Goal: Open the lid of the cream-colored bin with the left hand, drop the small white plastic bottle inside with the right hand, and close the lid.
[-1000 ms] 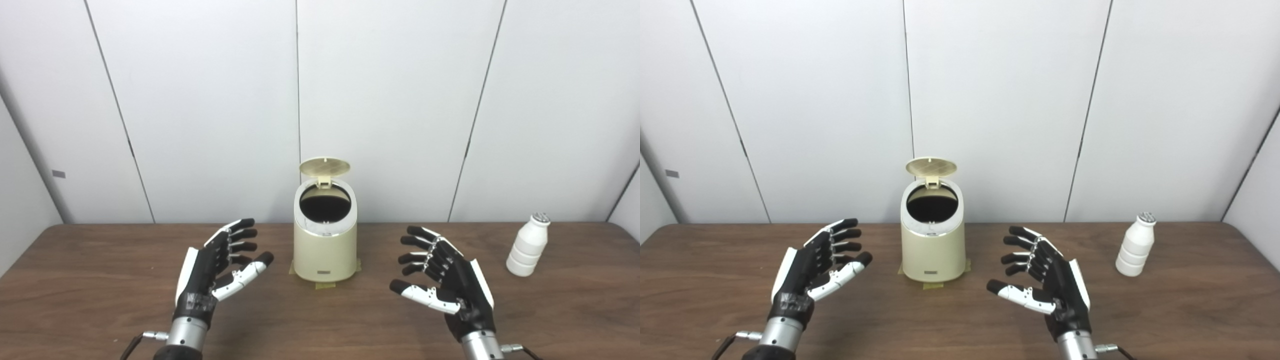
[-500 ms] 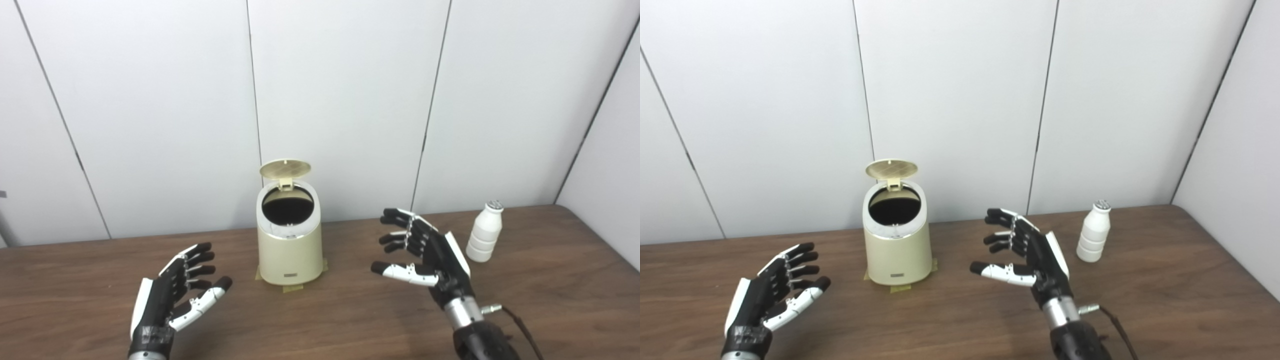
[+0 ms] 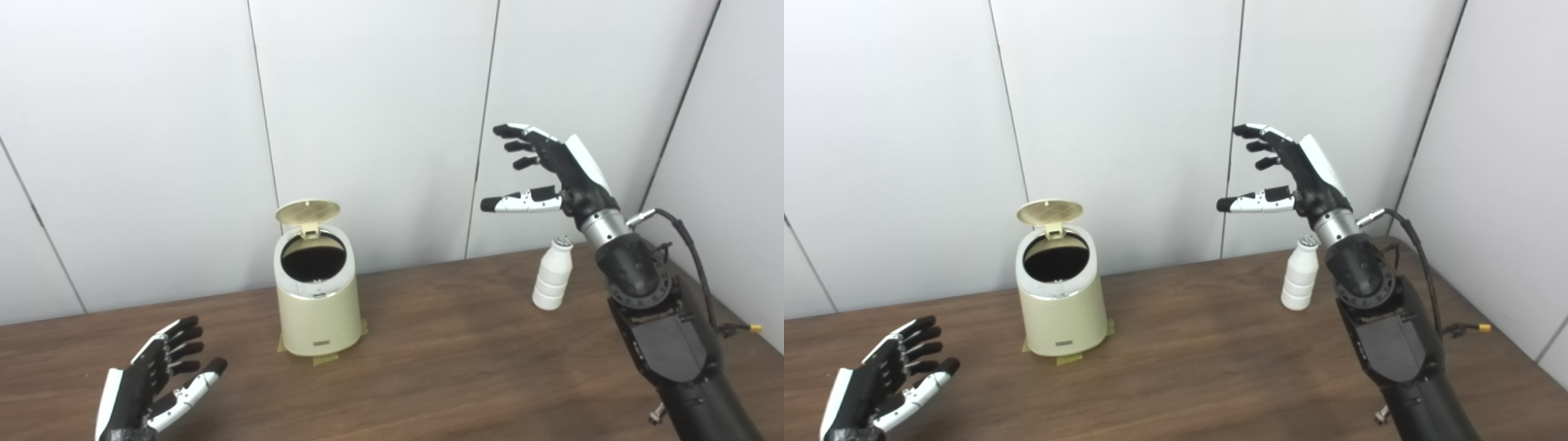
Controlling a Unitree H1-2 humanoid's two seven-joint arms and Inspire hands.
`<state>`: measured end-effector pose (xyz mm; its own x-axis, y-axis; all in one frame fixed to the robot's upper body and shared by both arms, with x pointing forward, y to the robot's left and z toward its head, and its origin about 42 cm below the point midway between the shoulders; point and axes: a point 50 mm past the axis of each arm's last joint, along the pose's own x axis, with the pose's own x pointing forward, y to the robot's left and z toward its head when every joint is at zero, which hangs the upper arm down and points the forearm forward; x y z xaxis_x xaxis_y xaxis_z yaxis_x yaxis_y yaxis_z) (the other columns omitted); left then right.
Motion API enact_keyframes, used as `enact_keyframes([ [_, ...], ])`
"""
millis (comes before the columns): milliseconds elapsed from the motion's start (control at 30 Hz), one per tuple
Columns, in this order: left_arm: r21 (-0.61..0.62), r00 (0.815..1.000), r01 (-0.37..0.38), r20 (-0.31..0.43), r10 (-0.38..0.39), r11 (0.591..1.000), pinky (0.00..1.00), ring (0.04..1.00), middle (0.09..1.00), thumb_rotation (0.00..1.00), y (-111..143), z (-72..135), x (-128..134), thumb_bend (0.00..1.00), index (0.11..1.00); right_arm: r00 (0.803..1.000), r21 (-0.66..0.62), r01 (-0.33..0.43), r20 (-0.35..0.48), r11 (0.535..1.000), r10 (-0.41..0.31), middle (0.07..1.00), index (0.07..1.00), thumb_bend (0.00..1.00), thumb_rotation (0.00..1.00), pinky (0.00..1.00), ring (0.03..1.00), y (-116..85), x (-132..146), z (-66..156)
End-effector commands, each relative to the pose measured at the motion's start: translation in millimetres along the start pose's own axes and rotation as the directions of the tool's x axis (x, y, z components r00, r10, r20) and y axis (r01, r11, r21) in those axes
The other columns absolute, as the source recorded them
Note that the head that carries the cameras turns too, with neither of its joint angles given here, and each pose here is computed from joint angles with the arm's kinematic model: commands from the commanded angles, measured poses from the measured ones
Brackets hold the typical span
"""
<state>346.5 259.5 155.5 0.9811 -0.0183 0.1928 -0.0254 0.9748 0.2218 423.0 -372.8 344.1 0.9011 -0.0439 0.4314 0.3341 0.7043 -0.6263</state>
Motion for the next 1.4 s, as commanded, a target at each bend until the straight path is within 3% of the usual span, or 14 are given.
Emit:
enact_keyframes([
  [0,0.0,0.994,0.001,0.108,-0.001,1.0,0.62,0.743,0.791,0.15,3,20,15,0.61,0.814,0.997,-0.04,0.079,0.022,0.996,-0.078,0.856,0.843,0.9,0.26,0.65,0.791,-34,17,13],
  [100,0.007,0.995,0.001,0.105,-0.001,1.0,0.62,0.746,0.793,0.16,4,19,14,0.6,0.811,0.995,-0.029,0.093,-0.042,0.995,-0.094,0.868,0.846,0.88,0.22,0.68,0.813,-45,15,3],
  [267,0.005,0.994,0.004,0.105,-0.005,1.0,0.61,0.737,0.79,0.14,4,21,14,0.6,0.81,0.986,0.06,0.071,-0.154,0.996,-0.061,0.903,0.878,0.93,0.3,0.76,0.87,-55,5,-29],
  [467,0.013,0.995,0.006,0.101,-0.008,1.0,0.61,0.726,0.783,0.13,5,22,13,0.6,0.809,0.972,0.108,0.015,-0.235,0.994,0.01,0.95,0.927,0.91,0.32,0.86,0.911,-55,-14,-59],
  [600,0.025,0.996,0.005,0.094,-0.007,1.0,0.62,0.728,0.781,0.12,7,23,12,0.6,0.808,0.963,0.146,-0.018,-0.262,0.989,0.056,0.966,0.959,0.97,0.36,0.87,0.921,-50,-26,-75],
  [733,0.027,0.996,0.004,0.088,-0.007,1.0,0.61,0.727,0.782,0.12,8,23,12,0.6,0.81,0.956,0.229,-0.036,-0.276,0.973,0.1,0.964,0.981,0.97,0.31,0.96,0.944,-43,-34,-84],
  [833,0.024,0.997,0.01,0.083,-0.011,1.0,0.63,0.741,0.791,0.13,8,23,12,0.61,0.816,0.949,0.26,-0.058,-0.284,0.964,0.134,0.967,0.994,0.97,0.31,0.95,0.951,-37,-43,-90],
  [1000,0.024,0.996,0.01,0.087,-0.012,1.0,0.62,0.737,0.787,0.13,8,24,13,0.61,0.81,0.935,0.324,-0.071,-0.308,0.944,0.176,0.988,1.0,0.91,0.26,0.9,0.952,-28,-57,-102],
  [1233,0.025,0.996,0.017,0.089,-0.019,1.0,0.63,0.74,0.785,0.13,9,25,13,0.62,0.808,0.911,0.322,-0.074,-0.363,0.944,0.195,1.0,1.0,0.78,0.14,0.98,0.975,-9,-69,-116],
  [1367,0.018,0.995,0.024,0.093,-0.026,1.0,0.63,0.739,0.784,0.11,9,27,12,0.61,0.801,0.902,0.333,-0.059,-0.385,0.941,0.193,0.994,1.0,0.84,0.17,0.95,0.955,4,-72,-122],
])
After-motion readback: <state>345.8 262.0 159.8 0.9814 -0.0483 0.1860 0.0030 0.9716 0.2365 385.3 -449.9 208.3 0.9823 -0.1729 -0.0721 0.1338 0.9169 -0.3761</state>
